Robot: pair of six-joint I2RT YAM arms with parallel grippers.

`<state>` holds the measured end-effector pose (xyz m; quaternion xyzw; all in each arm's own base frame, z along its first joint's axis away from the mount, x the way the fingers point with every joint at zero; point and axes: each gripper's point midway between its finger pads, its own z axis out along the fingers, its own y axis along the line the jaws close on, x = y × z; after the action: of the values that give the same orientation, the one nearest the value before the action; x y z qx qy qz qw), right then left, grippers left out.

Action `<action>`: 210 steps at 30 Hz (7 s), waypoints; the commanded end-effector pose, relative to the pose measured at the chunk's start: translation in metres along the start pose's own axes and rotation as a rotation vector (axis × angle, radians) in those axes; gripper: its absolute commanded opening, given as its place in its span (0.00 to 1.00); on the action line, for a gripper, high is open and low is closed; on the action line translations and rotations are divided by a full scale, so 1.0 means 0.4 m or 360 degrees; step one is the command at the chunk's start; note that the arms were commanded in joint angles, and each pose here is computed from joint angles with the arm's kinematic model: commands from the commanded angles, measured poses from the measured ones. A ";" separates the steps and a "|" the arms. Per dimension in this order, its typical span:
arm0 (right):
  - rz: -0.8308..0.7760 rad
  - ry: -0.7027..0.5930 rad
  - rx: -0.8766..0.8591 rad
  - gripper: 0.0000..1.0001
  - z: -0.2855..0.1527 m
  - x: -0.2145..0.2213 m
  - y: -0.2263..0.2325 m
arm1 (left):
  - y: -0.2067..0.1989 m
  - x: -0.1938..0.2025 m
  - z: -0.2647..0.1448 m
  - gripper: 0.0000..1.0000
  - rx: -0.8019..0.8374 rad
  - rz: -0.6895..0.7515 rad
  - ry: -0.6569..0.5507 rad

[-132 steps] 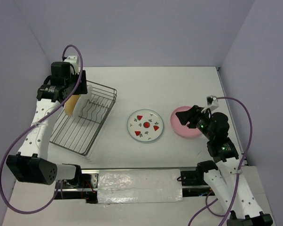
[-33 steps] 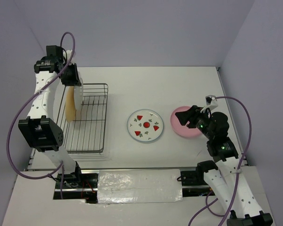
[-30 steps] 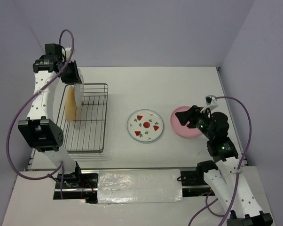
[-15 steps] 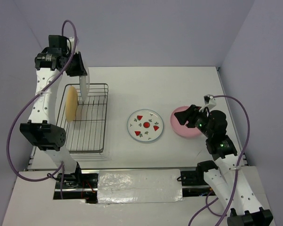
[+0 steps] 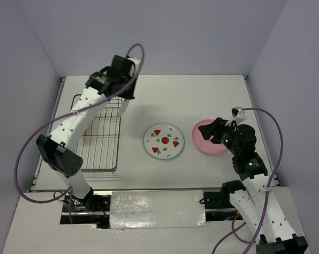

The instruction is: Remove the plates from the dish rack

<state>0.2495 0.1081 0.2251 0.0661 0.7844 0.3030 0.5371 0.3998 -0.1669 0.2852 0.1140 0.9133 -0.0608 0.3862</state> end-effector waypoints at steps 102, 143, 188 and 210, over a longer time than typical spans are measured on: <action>0.0079 -0.0427 0.0404 0.69 -0.106 -0.135 -0.084 | -0.549 0.599 0.182 0.72 0.0032 0.0904 -0.0039; 0.0003 -0.0360 0.0177 0.69 -0.100 -0.115 -0.023 | 0.432 0.092 -0.222 0.75 -0.0528 -0.0513 -0.0382; -0.0017 -0.0384 0.0141 0.69 -0.109 -0.121 -0.011 | 0.527 0.272 -0.055 0.30 -0.0208 -0.0927 -0.0231; -0.0018 -0.0368 0.0134 0.69 -0.100 -0.116 -0.013 | 0.568 0.144 -0.094 0.00 -0.0212 -0.0847 -0.0278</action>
<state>0.2320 0.0676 0.2503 0.1328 0.7488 0.2536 0.5977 0.3835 0.0632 0.2466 -0.1750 0.8824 -0.1194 0.4201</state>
